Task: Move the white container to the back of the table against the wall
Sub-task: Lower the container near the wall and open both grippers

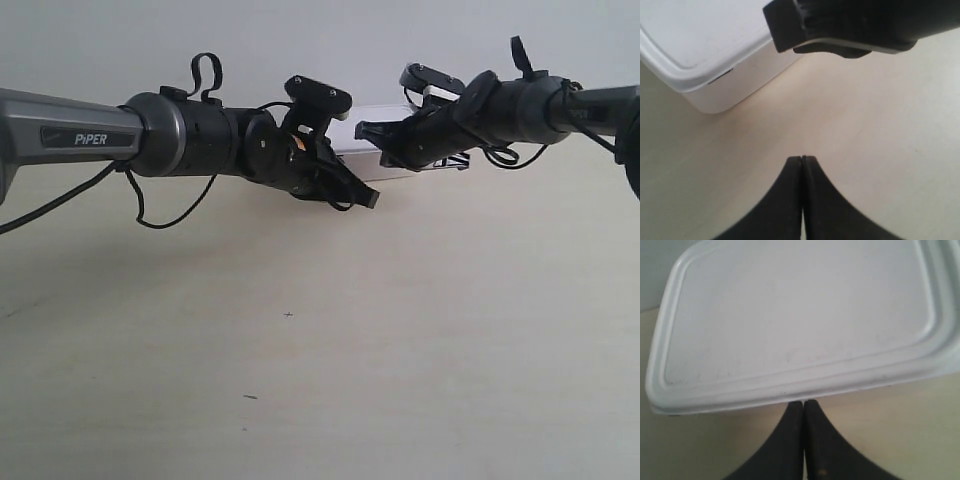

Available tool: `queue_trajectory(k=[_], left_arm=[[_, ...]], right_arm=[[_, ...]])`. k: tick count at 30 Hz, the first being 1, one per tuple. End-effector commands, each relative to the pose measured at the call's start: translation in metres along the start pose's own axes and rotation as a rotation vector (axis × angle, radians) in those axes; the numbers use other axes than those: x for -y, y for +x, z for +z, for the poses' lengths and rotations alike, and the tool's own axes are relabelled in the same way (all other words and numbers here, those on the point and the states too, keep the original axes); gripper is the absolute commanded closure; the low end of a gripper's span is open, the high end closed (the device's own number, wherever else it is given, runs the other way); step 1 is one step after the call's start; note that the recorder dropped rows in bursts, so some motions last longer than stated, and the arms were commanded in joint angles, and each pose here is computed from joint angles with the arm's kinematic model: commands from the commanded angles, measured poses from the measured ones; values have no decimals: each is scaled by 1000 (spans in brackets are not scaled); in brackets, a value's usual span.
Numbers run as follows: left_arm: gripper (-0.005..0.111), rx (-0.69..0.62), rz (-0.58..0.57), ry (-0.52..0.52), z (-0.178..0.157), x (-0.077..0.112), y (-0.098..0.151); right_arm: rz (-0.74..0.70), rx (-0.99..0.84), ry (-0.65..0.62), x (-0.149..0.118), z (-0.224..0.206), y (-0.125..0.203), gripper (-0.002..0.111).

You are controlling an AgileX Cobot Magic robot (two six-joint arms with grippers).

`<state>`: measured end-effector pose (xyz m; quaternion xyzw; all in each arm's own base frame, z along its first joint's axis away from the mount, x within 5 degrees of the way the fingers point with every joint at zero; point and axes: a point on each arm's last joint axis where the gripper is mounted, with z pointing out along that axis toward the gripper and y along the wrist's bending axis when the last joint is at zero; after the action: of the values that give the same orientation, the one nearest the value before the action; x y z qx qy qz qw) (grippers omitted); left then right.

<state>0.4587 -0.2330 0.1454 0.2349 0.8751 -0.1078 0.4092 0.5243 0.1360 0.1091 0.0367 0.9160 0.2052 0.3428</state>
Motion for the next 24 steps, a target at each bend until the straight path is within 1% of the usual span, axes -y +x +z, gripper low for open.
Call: queue_trajectory(k=[1,10,24], left_arm=[[107,22,0,1,-6,1,-6],[107,22,0,1,-6,1,-6],[107,24,0,0,-6,1,-7]], right_arm=[[-3,18,0,1,8,-2,108],[4,53,-18,-3,10,-12,108],[24,79,-14,-3,11,-15,108]])
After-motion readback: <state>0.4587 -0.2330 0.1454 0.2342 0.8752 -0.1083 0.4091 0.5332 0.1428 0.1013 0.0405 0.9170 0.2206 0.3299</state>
